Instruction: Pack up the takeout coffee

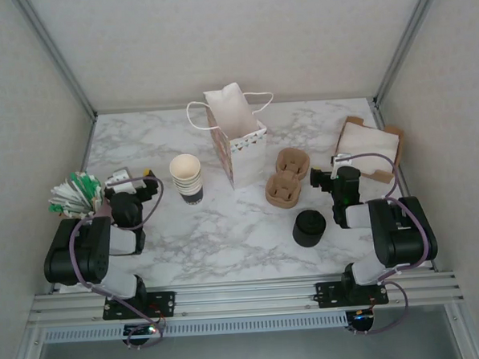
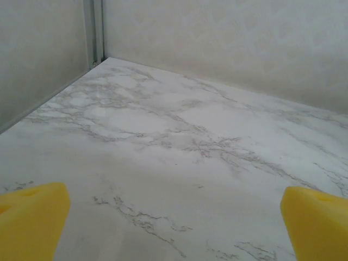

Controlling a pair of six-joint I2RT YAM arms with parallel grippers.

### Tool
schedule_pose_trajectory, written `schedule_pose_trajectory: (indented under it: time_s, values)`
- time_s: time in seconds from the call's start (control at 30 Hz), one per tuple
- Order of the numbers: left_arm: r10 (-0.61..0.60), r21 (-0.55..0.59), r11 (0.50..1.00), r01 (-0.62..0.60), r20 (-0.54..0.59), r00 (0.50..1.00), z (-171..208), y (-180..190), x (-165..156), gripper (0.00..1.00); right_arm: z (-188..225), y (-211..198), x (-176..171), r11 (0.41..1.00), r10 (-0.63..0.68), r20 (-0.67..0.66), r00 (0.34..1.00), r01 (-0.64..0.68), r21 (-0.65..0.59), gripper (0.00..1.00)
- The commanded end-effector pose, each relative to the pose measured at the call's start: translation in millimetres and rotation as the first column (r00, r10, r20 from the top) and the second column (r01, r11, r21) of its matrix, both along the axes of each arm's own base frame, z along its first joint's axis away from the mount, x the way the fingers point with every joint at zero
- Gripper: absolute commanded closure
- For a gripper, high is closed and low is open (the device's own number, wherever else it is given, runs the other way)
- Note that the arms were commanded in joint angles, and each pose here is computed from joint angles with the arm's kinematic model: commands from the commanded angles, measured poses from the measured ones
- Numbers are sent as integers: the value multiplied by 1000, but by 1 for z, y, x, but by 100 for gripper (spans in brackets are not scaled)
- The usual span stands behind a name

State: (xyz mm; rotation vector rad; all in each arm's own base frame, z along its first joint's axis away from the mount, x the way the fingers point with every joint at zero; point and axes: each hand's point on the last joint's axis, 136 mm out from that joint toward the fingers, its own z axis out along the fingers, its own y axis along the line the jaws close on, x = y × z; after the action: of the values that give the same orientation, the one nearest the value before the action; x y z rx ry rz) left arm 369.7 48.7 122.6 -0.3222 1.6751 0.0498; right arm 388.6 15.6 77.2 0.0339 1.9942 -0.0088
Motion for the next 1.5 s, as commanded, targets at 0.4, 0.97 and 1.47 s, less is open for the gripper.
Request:
schedule_pose_trajectory:
  time_s: [0.4,0.97,1.47]
  values:
    - [-1,20,1000,0,31,1000,8,-2,1,1,5,2,5,1000,18,20,1000,-18,-5,1]
    - [-1,19,1000,1,33,999,9,-2,2,1,6,1,5,1000,17,21,1000,-17,-3,1]
    - [112,31,993,-114,73,991,42,8,-10,1,48,0,-2,999,-26,28,999,27,-26,1]
